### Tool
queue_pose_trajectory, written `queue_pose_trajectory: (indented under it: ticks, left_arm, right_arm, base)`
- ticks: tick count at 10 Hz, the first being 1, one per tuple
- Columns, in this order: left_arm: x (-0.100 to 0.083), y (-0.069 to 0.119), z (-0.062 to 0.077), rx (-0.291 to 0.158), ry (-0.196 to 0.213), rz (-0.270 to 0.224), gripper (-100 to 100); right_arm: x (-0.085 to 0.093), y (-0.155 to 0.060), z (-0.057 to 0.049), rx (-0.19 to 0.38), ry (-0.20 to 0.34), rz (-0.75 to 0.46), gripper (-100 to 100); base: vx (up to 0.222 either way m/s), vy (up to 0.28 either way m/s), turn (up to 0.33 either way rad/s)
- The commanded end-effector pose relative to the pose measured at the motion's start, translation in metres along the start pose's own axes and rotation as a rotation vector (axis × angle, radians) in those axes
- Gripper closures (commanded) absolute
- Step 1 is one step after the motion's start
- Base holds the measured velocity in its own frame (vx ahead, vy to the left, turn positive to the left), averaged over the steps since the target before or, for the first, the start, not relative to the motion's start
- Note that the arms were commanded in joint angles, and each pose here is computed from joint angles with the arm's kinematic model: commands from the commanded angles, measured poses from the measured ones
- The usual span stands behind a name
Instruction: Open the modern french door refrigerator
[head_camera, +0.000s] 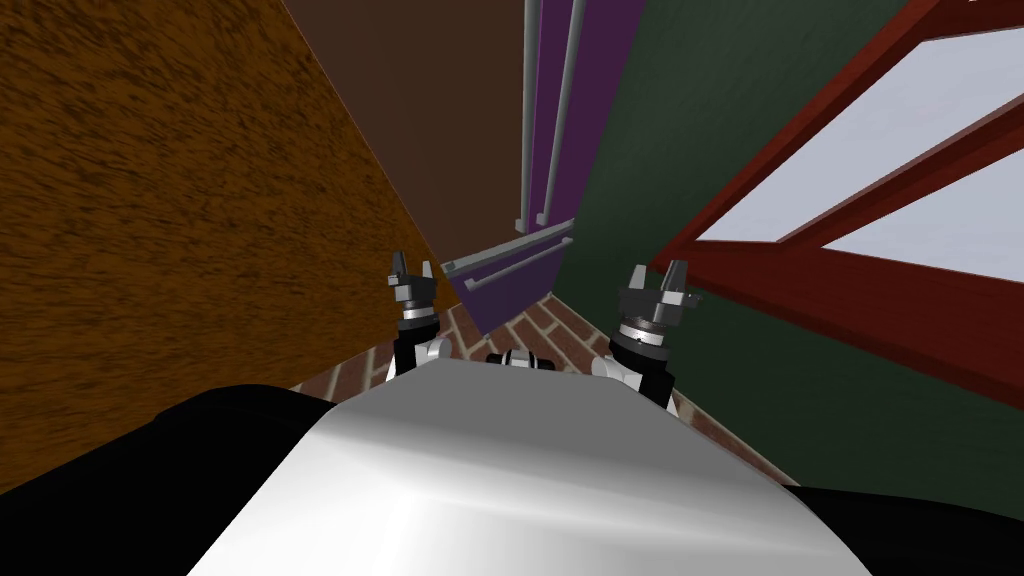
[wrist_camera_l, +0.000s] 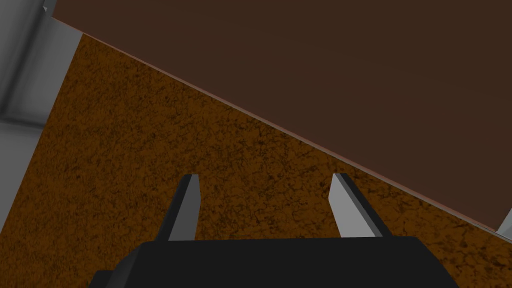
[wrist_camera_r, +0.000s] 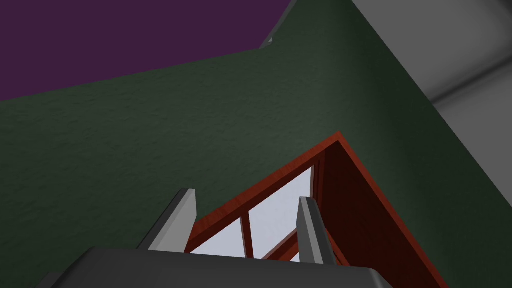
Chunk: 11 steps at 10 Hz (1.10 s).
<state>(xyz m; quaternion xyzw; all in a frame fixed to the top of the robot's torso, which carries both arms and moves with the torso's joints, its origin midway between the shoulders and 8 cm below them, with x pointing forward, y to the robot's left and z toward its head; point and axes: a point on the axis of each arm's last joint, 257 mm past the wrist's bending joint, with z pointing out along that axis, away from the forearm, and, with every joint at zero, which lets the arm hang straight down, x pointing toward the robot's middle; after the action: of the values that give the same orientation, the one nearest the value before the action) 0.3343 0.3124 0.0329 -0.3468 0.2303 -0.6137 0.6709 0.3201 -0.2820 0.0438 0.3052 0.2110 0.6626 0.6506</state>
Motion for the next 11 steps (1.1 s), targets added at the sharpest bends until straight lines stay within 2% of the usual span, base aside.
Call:
queue_pose_trajectory:
  ticks: [1,3,5,8,11]
  left_arm:
    - [0.006,0.001,0.002,-0.017,0.064,0.016,-100]
    - [0.008,0.003,0.003,-0.039,0.104,0.020,-100]
    - [0.006,0.006,0.005,-0.063,0.120,0.009,-100]
    - [-0.001,0.010,0.007,-0.105,0.115,-0.026,-100]
    - [-0.012,0.016,0.009,-0.155,0.090,-0.076,-100]
  right_arm:
    - [0.000,0.000,0.000,0.001,0.000,0.000,0]
    - [0.000,0.000,0.000,0.001,0.000,0.000,0]
    - [0.000,0.000,0.000,0.001,0.000,0.000,0]
    - [0.000,0.000,0.000,0.001,0.000,0.000,0]
    - [0.000,0.000,0.000,0.001,0.000,0.000,0]
  base:
    - [0.039,-0.031,0.031]
    - [0.056,-0.040,0.034]
    - [0.084,-0.057,0.062]
    - [0.119,-0.107,0.065]
    - [0.132,-0.106,0.084]
